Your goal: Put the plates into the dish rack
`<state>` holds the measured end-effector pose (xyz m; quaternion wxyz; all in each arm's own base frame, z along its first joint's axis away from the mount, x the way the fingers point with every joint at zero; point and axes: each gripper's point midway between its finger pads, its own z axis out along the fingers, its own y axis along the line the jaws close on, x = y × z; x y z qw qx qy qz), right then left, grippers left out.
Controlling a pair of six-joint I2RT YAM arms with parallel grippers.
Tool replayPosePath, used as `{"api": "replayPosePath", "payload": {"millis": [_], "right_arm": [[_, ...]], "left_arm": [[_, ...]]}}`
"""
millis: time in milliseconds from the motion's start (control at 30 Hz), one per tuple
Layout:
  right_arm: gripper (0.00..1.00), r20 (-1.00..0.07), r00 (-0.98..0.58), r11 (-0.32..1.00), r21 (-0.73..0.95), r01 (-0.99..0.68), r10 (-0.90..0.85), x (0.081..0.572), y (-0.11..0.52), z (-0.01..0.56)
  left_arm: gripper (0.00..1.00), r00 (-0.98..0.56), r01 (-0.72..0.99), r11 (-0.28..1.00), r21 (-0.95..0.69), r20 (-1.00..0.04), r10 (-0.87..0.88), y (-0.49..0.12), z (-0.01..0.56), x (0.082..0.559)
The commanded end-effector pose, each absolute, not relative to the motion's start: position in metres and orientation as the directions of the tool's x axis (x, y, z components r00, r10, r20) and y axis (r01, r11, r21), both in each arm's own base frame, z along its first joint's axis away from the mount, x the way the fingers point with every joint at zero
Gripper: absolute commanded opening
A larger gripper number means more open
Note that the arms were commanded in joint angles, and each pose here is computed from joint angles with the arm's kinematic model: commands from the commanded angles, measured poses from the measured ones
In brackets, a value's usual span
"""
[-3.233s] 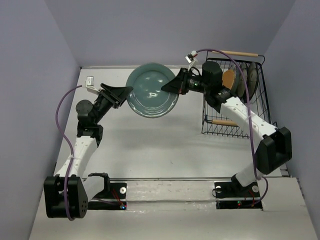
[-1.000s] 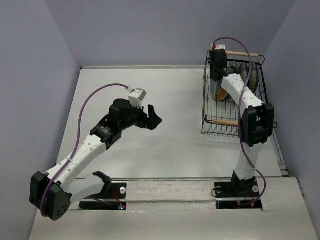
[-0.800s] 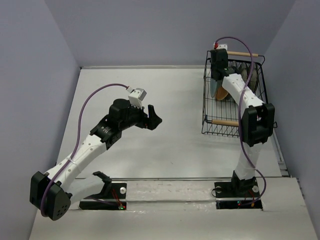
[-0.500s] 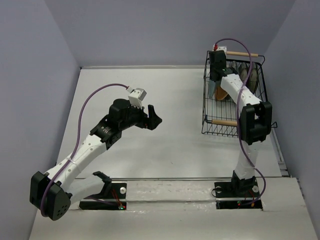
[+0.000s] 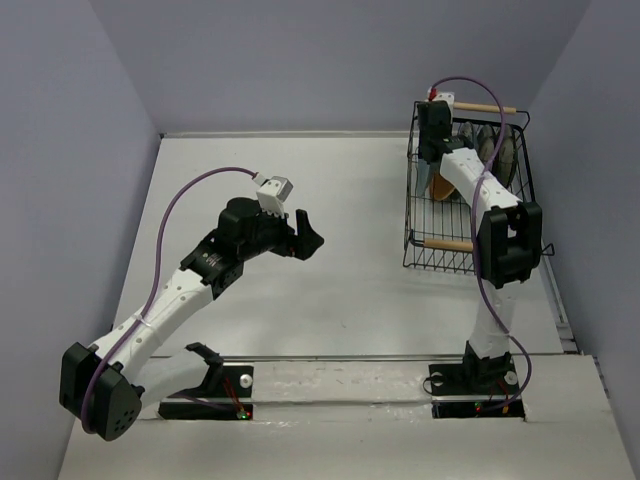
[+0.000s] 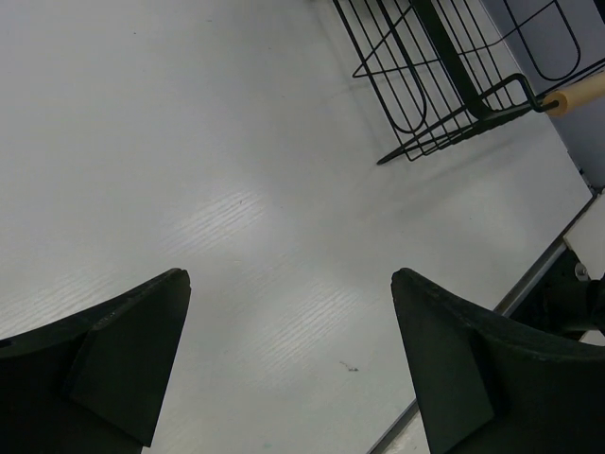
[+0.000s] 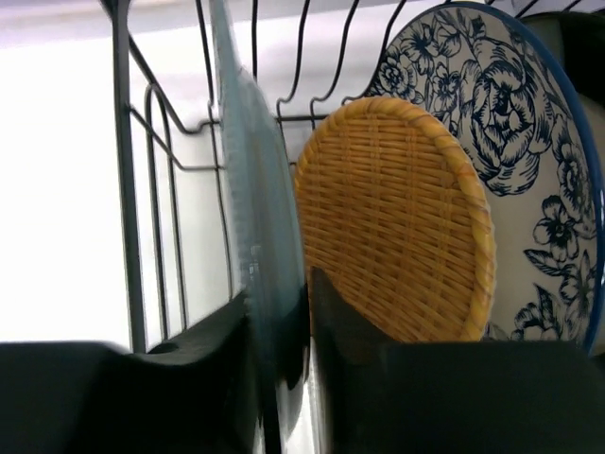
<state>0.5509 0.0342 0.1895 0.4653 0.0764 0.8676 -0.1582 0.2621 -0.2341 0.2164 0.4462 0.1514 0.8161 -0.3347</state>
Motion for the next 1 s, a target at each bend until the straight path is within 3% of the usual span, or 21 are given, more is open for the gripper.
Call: {"api": "replayPosePath", "payload": {"millis": [0,100,267,367,633,733,867,900,967], "right_arm": [[0.44,-0.917,-0.398,0.933,-0.109,0.344,0.04,0.579,0.033,0.228],[0.55,-0.924,-0.381,0.935,-0.101,0.339,0.038,0.583,0.035,0.236],[0.62,-0.927,-0.372,0.944,-0.091,0.316,0.035,0.587,0.039,0.244],[0.72,-0.931,-0.362,0.947,-0.077,0.313,0.043,0.583,0.04,0.252],[0.75,-0.937,-0.349,0.953,-0.085,0.29,0.023,0.577,0.04,0.268],[0.69,-0.929,-0.368,0.961,-0.077,0.264,0.027,0.578,0.046,0.258],[0.5,-0.923,-0.381,0.966,-0.05,0.253,0.052,0.581,0.047,0.249],[0.39,-0.923,-0.381,0.967,-0.04,0.251,0.061,0.583,0.049,0.248],[0.26,-0.923,-0.38,0.969,-0.037,0.245,0.061,0.585,0.05,0.247]], "left_arm": [[0.99,-0.498,0.579,0.715,-0.392,-0.864,-0.07,-0.239,0.243,0.268],[0.99,-0.497,0.578,0.715,-0.393,-0.865,-0.073,-0.238,0.243,0.268],[0.99,-0.491,0.575,0.719,-0.391,-0.867,-0.079,-0.236,0.245,0.269],[0.99,-0.492,0.572,0.72,-0.392,-0.867,-0.082,-0.235,0.244,0.27],[0.99,-0.486,0.571,0.721,-0.394,-0.869,-0.09,-0.234,0.246,0.27],[0.99,-0.482,0.568,0.723,-0.394,-0.871,-0.096,-0.233,0.247,0.27],[0.99,-0.483,0.567,0.723,-0.394,-0.871,-0.095,-0.232,0.247,0.27],[0.99,-0.481,0.567,0.724,-0.394,-0.871,-0.097,-0.232,0.247,0.271],[0.99,-0.481,0.566,0.725,-0.393,-0.871,-0.097,-0.232,0.247,0.27]]}}
